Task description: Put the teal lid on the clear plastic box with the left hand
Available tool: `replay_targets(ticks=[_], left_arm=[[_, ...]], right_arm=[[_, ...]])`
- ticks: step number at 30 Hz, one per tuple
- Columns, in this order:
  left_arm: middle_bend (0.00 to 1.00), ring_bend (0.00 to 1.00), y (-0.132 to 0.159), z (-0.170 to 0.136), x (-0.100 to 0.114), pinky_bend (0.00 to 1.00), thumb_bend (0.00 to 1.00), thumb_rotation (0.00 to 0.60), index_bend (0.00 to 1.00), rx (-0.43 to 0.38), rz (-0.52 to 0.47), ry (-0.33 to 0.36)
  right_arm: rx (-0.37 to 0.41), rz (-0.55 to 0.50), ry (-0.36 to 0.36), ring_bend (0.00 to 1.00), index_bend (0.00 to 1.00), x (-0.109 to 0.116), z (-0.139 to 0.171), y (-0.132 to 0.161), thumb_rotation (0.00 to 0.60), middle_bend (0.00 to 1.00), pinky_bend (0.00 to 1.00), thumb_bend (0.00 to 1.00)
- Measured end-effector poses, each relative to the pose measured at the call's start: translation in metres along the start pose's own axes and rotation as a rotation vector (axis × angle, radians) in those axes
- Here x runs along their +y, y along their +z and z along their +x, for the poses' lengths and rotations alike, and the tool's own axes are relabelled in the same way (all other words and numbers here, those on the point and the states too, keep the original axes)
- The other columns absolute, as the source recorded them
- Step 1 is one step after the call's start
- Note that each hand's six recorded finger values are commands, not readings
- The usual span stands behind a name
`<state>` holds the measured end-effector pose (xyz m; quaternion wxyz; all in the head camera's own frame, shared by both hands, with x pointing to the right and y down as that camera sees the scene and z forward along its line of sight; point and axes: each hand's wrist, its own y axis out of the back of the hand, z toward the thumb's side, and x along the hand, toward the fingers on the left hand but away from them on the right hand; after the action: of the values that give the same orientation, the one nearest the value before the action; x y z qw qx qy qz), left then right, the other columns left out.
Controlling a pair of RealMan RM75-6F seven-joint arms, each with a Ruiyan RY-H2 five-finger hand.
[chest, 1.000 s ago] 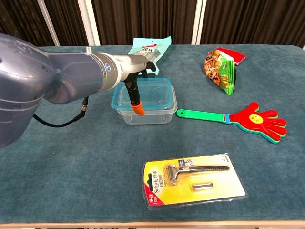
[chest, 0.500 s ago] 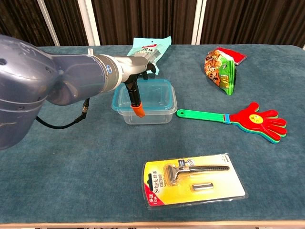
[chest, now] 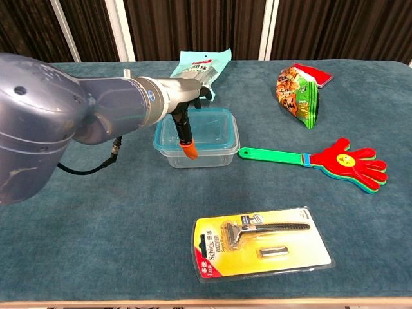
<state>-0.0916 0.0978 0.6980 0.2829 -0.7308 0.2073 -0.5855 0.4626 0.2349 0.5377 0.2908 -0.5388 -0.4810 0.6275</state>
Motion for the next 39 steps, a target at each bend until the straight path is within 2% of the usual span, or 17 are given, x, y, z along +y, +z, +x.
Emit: replay_targets(ticks=[21, 39], left_arm=[[0.33, 0.02, 0.0039, 0.0023, -0.0037, 0.0, 0.29, 0.6, 0.0, 0.002, 0.029, 0.005], [0.28, 0.01, 0.0028, 0.0024, -0.0026, 0.0, 0.22, 0.6, 0.0, 0.003, 0.033, 0.015]], right_arm=[[0.001, -0.003, 0.003, 0.03, 0.13, -0.0004, 0.0007, -0.0003, 0.6, 0.03, 0.0, 0.41], [0.002, -0.002, 0.005, 0.03, 0.13, -0.0007, 0.0006, 0.0001, 0.6, 0.03, 0.0, 0.41]])
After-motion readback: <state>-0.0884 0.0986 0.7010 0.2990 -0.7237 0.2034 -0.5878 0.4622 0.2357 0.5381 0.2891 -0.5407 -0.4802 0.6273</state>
